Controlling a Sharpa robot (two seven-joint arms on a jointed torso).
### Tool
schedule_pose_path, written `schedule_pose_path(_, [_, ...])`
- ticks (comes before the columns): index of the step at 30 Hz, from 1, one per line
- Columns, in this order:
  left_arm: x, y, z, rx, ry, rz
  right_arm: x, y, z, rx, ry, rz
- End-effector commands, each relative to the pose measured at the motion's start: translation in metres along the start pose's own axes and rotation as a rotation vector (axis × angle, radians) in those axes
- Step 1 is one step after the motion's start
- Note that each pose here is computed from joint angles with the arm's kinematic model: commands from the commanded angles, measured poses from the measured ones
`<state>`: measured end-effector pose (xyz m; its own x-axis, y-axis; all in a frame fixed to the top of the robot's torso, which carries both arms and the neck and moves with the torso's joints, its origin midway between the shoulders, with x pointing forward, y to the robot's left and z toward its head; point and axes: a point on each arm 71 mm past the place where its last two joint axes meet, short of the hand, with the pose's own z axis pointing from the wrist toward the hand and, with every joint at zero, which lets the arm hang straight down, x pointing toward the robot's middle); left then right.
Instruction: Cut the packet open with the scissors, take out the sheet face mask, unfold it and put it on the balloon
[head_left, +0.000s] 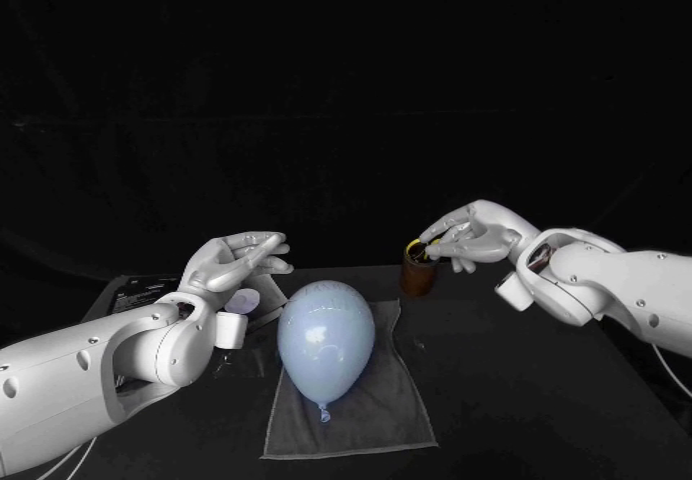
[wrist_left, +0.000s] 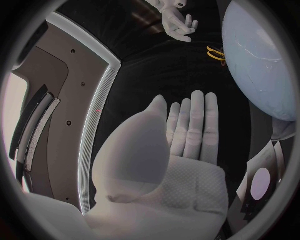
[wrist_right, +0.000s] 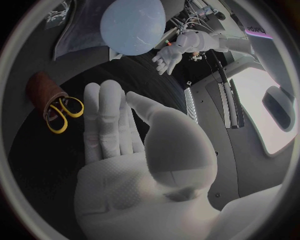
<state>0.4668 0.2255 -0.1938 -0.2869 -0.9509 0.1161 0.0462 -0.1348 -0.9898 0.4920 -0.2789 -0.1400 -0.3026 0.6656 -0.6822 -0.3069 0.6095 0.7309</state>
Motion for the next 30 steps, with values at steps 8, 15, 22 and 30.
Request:
schedule_pose_path(8, [0.0069,-0.0037,-0.0003,0.005,0.047,0.002,-0.030,0.005,0.006,0.043,0.016,-0.372])
schedule_pose_path(15, [0.0066,-0.0048,-0.0009,0.008,0.046,0.004,-0.040,0.011,0.008,0.018,-0.064,-0.471])
schedule_pose_path(22, [0.0070,-0.0049,-0.0005,0.009,0.048,0.001,-0.043,0.013,0.018,0.011,-0.109,-0.575])
schedule_pose_path(30, [0.0086,-0.0057,-0.0007,0.012,0.055,-0.004,-0.029,0.015,0.043,0.004,-0.079,-0.691])
